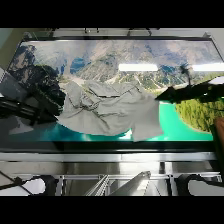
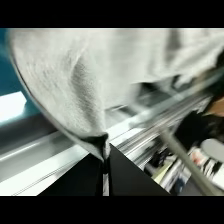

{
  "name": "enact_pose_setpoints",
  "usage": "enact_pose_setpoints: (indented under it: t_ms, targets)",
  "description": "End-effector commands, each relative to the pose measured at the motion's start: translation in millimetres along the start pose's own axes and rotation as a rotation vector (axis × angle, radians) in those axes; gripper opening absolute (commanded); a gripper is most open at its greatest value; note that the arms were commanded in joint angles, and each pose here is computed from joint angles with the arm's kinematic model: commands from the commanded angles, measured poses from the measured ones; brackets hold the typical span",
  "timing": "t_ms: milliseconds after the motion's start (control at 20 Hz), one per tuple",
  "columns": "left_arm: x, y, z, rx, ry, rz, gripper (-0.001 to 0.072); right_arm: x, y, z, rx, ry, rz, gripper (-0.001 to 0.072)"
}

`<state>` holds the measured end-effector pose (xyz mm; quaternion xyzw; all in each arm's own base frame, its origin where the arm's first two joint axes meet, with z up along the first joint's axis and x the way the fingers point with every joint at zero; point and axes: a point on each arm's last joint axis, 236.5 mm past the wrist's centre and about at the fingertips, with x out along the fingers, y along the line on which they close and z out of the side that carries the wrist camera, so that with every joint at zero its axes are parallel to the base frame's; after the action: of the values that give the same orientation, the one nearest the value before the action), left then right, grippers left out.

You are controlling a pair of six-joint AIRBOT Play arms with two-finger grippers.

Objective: Fold the shirts.

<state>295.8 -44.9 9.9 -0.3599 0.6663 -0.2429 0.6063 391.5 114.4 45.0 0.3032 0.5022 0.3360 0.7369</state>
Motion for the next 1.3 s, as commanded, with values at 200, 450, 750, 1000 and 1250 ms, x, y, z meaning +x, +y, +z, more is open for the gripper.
enact_pose_setpoints:
  t_ms: [200, 450, 750, 1000, 1250]
  targets:
    - [-173, -307, -130, 1.079, -0.59, -0.463, 0.0021, -217, 319, -3, -0.607, -0.831, 0.32, 0.0015]
    - [-243, -364, -163, 1.243, -1.026, -0.336, 0.0023, -321, 356, -35, -0.782, -1.366, -0.092, 0.0015]
    - [-257, -340, -149, 1.213, -0.823, -0.616, 0.0023, -306, 333, -24, -0.809, -1.281, -0.191, 0.0015]
    - [-267, -301, -87, 1.032, -0.793, -0.64, 0.0023, -256, 282, 1, -0.705, -1.006, -0.122, 0.0014]
    - [-212, -350, -140, 1.152, -0.543, -0.761, 0.0022, -230, 275, -13, -0.656, -0.863, -0.049, 0.0014]
